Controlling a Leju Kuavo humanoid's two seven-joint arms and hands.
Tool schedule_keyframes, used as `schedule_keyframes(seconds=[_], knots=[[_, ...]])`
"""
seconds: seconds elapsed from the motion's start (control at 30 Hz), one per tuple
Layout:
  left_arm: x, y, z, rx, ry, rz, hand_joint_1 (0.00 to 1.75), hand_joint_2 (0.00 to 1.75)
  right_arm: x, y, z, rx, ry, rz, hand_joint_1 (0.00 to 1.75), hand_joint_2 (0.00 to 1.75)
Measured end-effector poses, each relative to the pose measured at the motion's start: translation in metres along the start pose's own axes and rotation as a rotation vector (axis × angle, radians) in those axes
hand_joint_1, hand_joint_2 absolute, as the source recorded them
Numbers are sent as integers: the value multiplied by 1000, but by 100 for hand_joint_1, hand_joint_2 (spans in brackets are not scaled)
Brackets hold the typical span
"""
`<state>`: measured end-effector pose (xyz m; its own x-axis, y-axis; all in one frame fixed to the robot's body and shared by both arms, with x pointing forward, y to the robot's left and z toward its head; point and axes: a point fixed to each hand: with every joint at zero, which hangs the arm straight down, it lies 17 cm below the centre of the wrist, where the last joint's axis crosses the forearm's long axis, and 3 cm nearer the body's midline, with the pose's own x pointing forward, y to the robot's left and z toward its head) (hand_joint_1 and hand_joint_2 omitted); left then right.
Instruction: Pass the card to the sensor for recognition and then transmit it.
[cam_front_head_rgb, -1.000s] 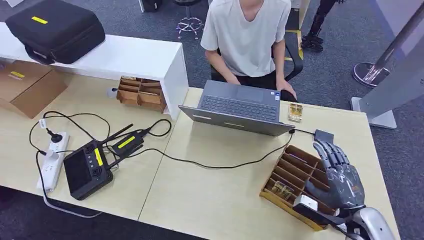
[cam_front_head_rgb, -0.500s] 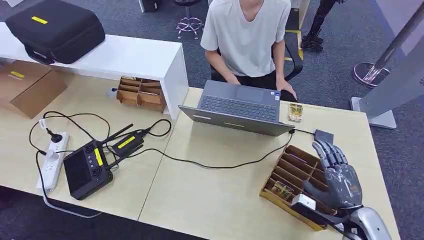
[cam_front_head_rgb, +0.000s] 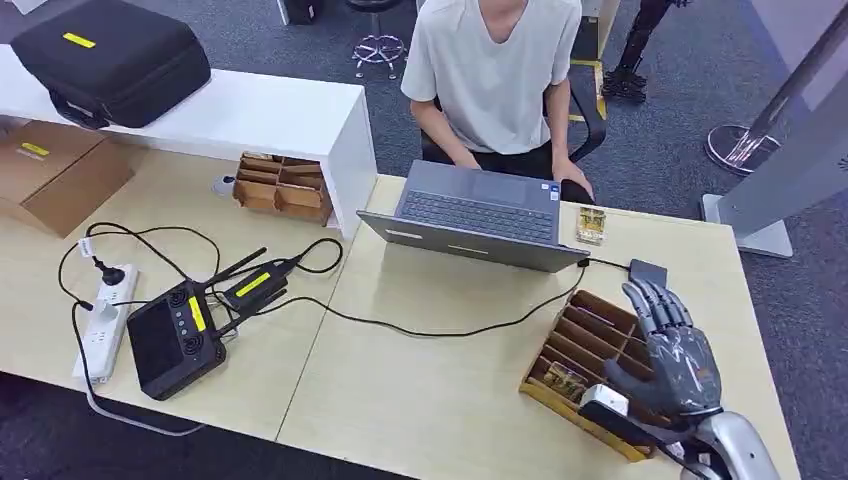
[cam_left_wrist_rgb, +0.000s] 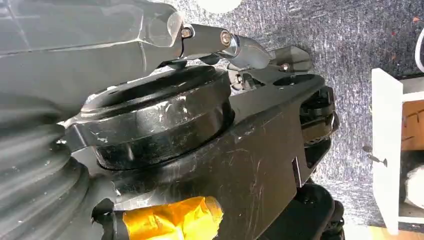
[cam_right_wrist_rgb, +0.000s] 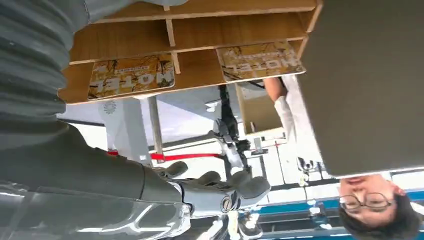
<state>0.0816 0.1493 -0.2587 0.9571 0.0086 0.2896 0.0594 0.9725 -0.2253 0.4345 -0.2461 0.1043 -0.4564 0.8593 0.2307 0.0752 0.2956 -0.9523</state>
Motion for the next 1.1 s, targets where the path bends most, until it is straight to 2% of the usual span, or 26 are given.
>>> schedule_keyframes(seconds=[0.33,1.1], knots=[[0,0,0,-1,3,-4,0,175,-31,-5,-7,-36,70,23,0,175],[-1,0,0,-1,5,-7,0,175,-37,-9,-7,-68,83,28,0,175]])
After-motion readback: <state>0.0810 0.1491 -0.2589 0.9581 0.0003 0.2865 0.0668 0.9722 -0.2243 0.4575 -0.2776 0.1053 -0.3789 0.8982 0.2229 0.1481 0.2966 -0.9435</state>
